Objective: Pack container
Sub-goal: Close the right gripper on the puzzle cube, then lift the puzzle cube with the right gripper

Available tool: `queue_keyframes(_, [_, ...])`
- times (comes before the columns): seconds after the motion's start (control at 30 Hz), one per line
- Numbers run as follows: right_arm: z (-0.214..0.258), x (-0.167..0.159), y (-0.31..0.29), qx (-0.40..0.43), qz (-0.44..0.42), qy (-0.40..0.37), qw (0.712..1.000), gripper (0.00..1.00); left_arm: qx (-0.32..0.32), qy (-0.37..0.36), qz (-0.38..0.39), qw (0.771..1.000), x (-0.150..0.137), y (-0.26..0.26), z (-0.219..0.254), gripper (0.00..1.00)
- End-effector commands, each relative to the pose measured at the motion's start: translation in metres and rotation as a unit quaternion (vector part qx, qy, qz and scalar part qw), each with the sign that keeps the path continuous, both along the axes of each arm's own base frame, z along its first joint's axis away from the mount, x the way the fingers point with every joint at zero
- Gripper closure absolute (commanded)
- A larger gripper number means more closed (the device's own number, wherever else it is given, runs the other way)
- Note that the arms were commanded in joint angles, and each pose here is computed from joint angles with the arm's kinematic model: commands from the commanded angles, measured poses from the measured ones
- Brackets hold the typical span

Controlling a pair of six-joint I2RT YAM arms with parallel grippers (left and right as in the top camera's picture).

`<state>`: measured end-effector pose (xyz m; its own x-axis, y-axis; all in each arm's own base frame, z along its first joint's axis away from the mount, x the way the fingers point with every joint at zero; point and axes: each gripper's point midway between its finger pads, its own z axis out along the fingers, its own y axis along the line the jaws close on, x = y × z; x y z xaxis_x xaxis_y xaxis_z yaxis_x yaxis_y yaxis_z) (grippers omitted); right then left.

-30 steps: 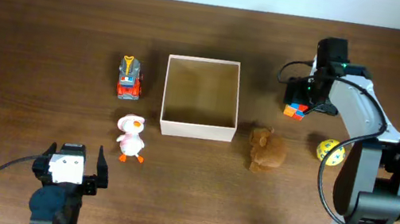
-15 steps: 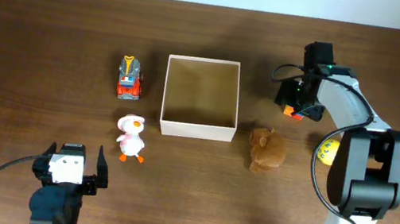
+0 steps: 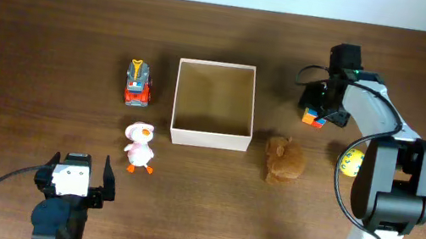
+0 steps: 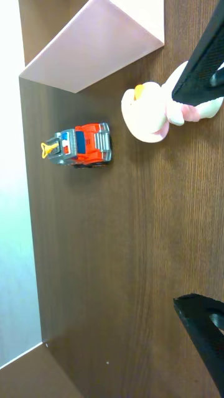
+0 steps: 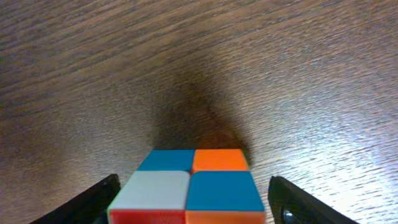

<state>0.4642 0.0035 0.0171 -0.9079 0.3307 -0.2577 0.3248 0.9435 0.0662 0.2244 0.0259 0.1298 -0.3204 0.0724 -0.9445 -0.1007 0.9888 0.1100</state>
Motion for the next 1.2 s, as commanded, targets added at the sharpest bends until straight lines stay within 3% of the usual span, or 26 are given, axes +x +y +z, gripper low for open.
queue_keyframes(0.0, [-0.0085,-0.0024,-0.005,-0.011,0.004,0.009,1.0,0.24,0.008,0.001,-0.006,1.0,0.0003,-0.0008,-0.0016,0.01])
queue_keyframes(0.1, [-0.0095,-0.0026,-0.005,-0.01,0.004,0.01,1.0,0.28,0.008,0.001,-0.006,1.0,0.0003,-0.0008,-0.0016,0.01])
queue_keyframes(0.67, [-0.0172,-0.0089,-0.0051,-0.017,0.03,0.028,0.999,0.28,0.008,0.001,-0.006,1.0,0.0003,-0.0008,-0.0016,0.01])
queue_keyframes(1.17, [-0.0171,-0.0083,-0.0052,-0.023,0.052,0.027,0.998,0.43,0.008,0.001,-0.006,1.0,0.0003,-0.0008,-0.0016,0.01])
